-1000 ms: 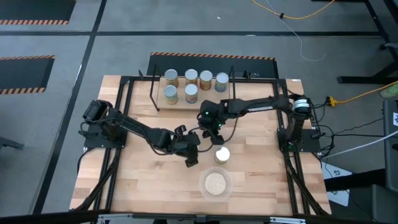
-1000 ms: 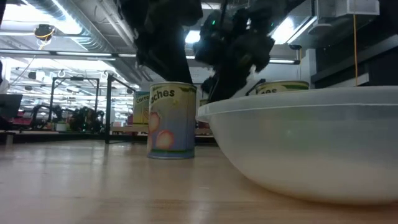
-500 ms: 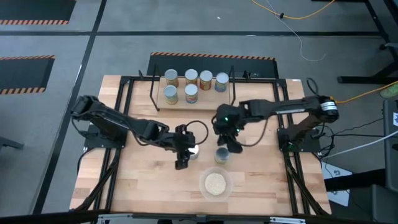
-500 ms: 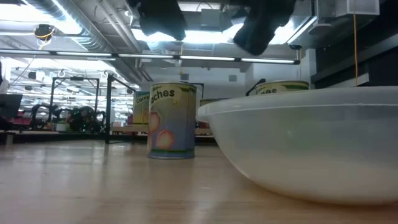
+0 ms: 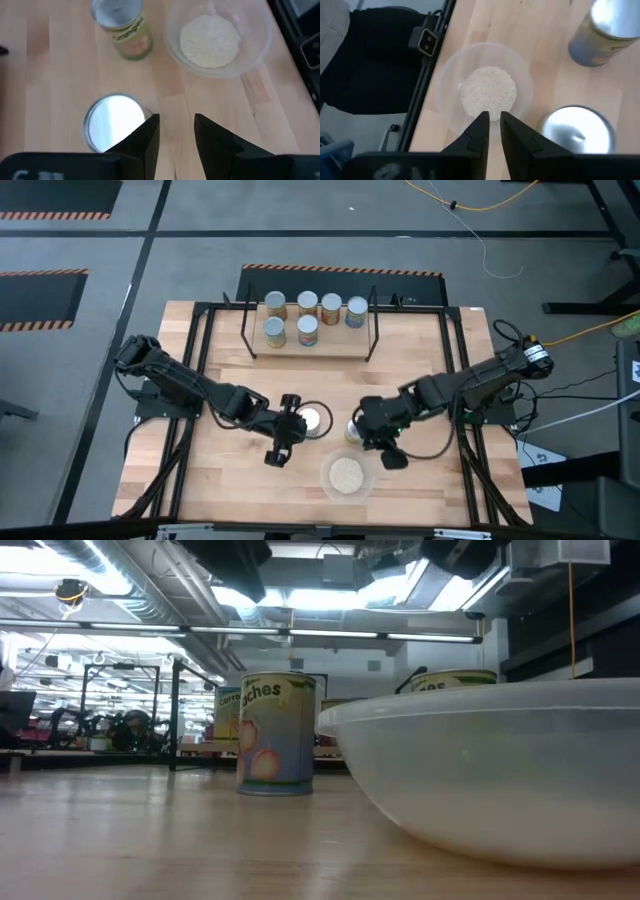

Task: Pick and place cans onto a shelf
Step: Put the canned peaches on the shelf

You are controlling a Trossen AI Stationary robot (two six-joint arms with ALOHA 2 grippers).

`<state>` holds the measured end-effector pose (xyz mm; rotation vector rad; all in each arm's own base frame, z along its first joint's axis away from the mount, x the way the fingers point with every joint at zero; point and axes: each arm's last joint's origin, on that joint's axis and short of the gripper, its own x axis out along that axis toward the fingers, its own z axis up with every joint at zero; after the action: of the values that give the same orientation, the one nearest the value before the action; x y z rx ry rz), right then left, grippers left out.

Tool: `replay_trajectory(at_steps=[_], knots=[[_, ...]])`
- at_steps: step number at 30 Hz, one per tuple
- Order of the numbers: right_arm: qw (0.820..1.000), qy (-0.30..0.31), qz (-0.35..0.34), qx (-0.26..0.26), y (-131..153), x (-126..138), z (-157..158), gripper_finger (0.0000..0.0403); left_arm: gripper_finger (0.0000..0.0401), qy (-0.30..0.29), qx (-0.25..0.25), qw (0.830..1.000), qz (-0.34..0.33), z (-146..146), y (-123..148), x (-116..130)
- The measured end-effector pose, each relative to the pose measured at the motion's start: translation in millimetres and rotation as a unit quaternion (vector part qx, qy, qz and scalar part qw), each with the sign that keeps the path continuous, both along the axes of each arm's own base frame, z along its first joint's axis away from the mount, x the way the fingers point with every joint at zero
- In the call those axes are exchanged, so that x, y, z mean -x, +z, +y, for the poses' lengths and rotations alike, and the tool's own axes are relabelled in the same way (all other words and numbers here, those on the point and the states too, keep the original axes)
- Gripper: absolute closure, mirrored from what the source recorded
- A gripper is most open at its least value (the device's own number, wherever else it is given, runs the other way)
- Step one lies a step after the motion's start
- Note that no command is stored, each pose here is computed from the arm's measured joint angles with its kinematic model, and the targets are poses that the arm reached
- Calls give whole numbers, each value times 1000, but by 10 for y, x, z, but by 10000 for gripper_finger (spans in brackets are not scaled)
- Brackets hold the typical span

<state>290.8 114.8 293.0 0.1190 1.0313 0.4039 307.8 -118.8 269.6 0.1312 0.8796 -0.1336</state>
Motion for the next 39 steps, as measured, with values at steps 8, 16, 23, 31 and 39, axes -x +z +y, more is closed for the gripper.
replay_trajectory(at_steps=[8, 16, 23, 31, 39], knots=[[1000, 8, -3, 15, -3, 99, 232, 350, 286, -22, -44, 999, 3, -44, -41, 12], [1000, 15, -6, 20, -3, 124, 285, 350, 286, -12, -46, 999, 4, 16, -42, -10], [1000, 17, -8, 22, -2, 123, 284, 350, 287, -8, -51, 998, 19, 16, -162, -86], [1000, 18, -8, 23, -5, 123, 284, 350, 287, 7, -86, 995, 52, 40, -416, -201], [1000, 17, -7, 23, -6, 124, 284, 350, 287, 21, -83, 994, 65, 88, -474, -233]])
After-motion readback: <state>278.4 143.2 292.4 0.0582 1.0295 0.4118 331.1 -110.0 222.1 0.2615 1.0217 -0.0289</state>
